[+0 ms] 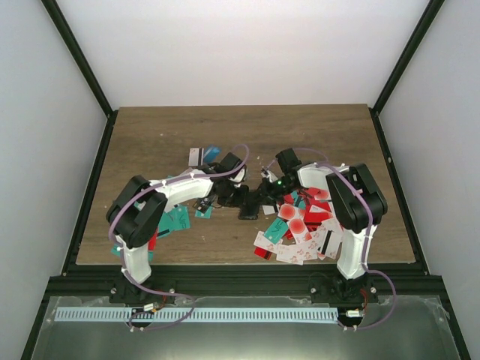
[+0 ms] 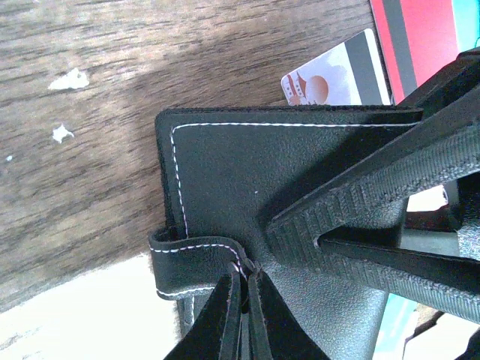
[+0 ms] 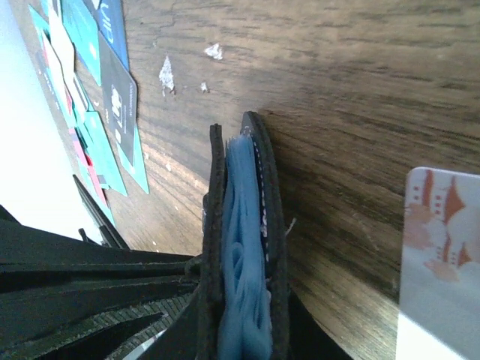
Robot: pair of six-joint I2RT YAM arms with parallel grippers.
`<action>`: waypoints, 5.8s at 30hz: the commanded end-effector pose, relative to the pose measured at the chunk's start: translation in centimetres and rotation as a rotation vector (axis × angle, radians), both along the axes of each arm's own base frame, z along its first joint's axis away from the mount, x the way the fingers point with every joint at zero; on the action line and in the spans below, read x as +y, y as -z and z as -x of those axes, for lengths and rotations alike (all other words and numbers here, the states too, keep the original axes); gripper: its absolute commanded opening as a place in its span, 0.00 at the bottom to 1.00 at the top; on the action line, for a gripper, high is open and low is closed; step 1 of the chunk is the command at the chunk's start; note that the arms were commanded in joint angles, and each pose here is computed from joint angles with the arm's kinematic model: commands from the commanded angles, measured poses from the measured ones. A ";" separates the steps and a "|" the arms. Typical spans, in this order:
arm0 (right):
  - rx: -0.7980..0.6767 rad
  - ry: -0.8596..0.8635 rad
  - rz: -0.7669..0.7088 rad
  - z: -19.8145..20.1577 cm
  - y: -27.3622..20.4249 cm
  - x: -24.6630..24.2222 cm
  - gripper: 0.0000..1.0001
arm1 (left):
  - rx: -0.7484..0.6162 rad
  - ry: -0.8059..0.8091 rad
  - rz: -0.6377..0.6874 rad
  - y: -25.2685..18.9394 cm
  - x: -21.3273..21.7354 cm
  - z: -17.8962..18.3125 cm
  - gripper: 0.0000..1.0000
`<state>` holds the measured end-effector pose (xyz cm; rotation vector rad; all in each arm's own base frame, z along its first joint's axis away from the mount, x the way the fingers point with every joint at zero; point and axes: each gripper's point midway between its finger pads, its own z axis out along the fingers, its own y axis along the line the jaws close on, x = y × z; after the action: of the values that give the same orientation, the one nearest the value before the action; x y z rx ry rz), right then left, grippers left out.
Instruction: Put the credit cards into the card holder
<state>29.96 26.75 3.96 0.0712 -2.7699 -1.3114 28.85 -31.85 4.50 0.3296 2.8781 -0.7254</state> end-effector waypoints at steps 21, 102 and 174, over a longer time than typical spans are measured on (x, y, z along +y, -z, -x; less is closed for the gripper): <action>-0.078 -0.057 -0.149 1.5 -5.7 0.6 0.01 | -0.115 -0.260 0.081 -8.0 8.5 -1.8 0.37; -0.074 -0.147 -0.278 4.2 -5.7 3.0 0.95 | -0.115 -0.131 0.331 -9.2 4.3 1.9 0.04; -0.006 -0.057 -0.023 4.8 -2.6 -1.0 0.65 | 0.222 -0.242 -0.147 4.5 10.5 5.1 0.04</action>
<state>25.34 25.71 6.60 0.1617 -2.7284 -1.3460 24.66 -23.11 1.44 -0.0576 3.0553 -0.6800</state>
